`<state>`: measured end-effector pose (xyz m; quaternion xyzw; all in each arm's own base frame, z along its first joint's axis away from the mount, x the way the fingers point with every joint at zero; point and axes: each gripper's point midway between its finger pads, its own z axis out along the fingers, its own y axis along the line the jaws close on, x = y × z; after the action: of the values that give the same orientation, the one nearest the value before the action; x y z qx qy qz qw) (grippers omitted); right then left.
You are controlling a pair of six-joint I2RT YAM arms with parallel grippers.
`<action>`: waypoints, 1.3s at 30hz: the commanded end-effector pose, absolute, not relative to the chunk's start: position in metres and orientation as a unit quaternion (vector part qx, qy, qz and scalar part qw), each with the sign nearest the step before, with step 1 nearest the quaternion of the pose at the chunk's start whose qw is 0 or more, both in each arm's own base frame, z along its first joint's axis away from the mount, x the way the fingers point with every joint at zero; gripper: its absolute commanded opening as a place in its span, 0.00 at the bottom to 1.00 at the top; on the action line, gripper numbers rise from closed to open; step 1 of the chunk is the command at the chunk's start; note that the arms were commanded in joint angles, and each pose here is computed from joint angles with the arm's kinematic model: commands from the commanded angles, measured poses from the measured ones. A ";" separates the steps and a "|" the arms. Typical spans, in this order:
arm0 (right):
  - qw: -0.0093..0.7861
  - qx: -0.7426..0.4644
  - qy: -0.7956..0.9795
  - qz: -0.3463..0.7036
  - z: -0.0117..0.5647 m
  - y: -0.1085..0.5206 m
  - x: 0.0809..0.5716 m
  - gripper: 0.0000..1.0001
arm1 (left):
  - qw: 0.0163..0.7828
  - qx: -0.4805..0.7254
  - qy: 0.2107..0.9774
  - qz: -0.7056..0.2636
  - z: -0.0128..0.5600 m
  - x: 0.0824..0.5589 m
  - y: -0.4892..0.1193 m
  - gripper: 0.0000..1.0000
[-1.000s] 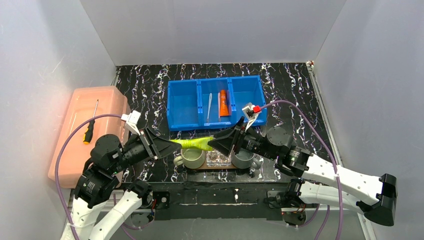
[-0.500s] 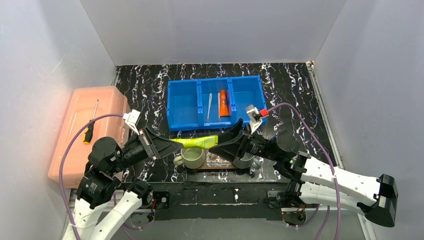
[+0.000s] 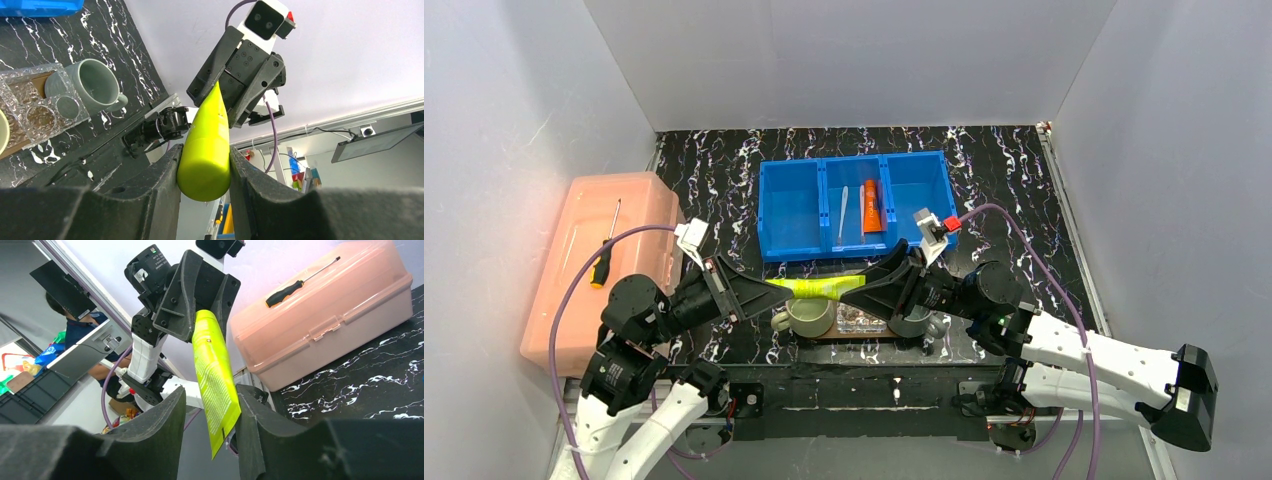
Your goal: Prepare toiletry sets of a toothbrush and toothpaste on the tray
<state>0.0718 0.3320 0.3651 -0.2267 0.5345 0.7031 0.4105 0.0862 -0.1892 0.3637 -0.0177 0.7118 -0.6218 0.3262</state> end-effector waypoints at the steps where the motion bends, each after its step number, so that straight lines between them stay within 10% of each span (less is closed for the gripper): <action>1: 0.426 -0.227 0.499 0.719 0.384 0.326 0.068 0.45 | 0.341 0.016 0.696 -0.632 0.371 0.080 -0.190 0.00; 13: 0.417 -0.231 0.498 0.725 0.380 0.331 0.066 0.01 | 0.338 0.034 0.700 -0.628 0.362 0.079 -0.192 0.00; 21: 0.418 -0.232 0.499 0.723 0.382 0.329 0.066 0.01 | 0.348 0.025 0.722 -0.598 0.346 0.087 -0.189 0.50; 31: 0.426 -0.245 0.542 0.681 0.379 0.331 0.075 0.01 | 0.367 0.013 0.758 -0.540 0.324 0.096 -0.178 0.88; 39: 0.446 -0.275 0.612 0.592 0.369 0.328 0.092 0.01 | 0.408 0.018 0.805 -0.431 0.308 0.101 -0.146 0.95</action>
<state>0.0836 0.3368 0.3459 -0.2607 0.6063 0.6316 0.4069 0.0973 -0.1684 0.3183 0.0099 0.7763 -0.5058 0.3760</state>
